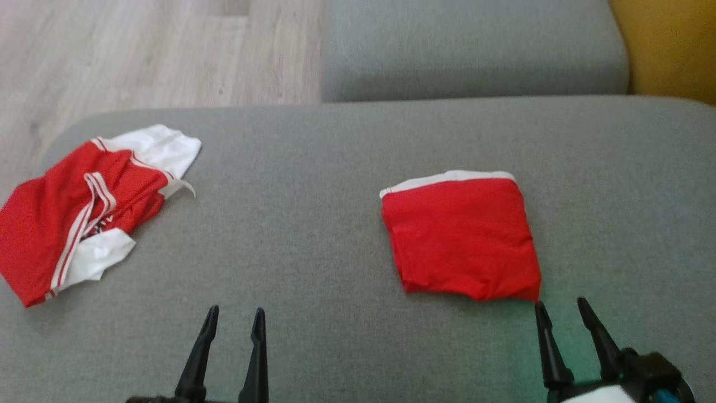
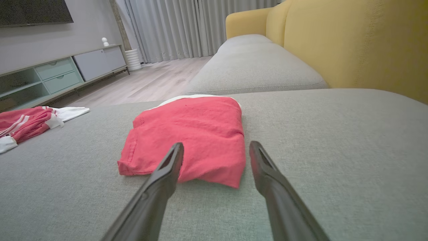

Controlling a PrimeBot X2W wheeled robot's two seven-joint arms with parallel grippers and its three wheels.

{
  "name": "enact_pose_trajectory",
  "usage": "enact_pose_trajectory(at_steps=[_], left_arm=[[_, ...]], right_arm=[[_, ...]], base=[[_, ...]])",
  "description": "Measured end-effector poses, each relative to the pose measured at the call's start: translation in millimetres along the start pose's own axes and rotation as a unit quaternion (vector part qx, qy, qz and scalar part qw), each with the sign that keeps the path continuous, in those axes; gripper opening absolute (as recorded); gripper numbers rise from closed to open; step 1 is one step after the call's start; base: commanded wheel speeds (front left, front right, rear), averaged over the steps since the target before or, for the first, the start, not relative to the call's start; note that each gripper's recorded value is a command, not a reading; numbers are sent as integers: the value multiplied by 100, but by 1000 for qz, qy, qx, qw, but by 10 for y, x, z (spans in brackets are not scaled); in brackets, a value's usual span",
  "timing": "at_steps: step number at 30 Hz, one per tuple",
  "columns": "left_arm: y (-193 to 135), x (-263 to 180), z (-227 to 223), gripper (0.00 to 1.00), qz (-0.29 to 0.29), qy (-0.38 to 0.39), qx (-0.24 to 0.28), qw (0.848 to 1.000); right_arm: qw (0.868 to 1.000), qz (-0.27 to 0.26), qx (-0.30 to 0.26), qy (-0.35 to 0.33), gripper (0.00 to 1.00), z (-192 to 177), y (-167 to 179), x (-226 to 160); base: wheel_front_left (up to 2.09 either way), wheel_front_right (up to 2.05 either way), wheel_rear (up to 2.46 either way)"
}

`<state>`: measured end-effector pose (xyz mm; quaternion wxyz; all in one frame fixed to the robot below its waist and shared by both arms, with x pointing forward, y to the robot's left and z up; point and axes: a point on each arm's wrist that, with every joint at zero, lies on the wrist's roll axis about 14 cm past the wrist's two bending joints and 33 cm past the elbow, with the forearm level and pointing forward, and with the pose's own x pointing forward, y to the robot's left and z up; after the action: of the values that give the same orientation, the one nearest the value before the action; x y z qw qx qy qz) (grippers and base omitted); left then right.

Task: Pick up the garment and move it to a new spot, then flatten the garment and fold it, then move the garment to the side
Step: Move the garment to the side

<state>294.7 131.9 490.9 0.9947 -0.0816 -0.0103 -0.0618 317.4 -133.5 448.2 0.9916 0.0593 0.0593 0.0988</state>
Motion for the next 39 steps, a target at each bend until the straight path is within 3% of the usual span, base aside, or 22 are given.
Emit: enact_pose_trajectory(at_steps=[4, 11, 19, 24, 25, 29, 30, 31, 34, 39], left_arm=[[-40, 149, -12, 100, -8, 5, -3, 1000], [-124, 618, -6, 100, -32, 0, -5, 999], [-106, 898, -85, 100, -40, 6, -3, 999], [-90, 890, -92, 100, -37, 8, -2, 999], [-84, 891, -96, 100, -35, 8, -2, 999], [-88, 910, -131, 100, -34, 12, -3, 999], [-96, 918, -143, 100, -35, 14, -4, 999], [-100, 927, -157, 100, -35, 16, -4, 999], [-136, 962, -200, 100, -42, 20, -7, 999], [-206, 1095, -198, 100, -56, 14, -10, 998]], right_arm=[[1000, 8, -1, 9, 100, -36, 7, 159], [1000, 13, -19, -11, 100, 131, -187, 844], [997, 11, -26, 73, 100, -241, -407, 1394], [992, 9, -26, 123, 100, -423, -447, 1447], [991, 8, -20, 133, 95, -460, -439, 1438], [987, 4, 11, 163, 48, -594, -384, 1382], [985, 5, 21, 173, 31, -641, -350, 1353], [983, 6, 31, 178, 0, -670, -313, 1332], [983, 4, 46, 179, 0, -667, -306, 1317], [985, -11, 26, 170, 0, -597, -506, 1301]], base=[[0, 0, 0], [0, 0, 0], [0, 0, 0], [0, 0, 0], [0, 0, 0], [0, 0, 0], [0, 0, 0], [0, 0, 0], [0, 0, 0], [0, 0, 0]])
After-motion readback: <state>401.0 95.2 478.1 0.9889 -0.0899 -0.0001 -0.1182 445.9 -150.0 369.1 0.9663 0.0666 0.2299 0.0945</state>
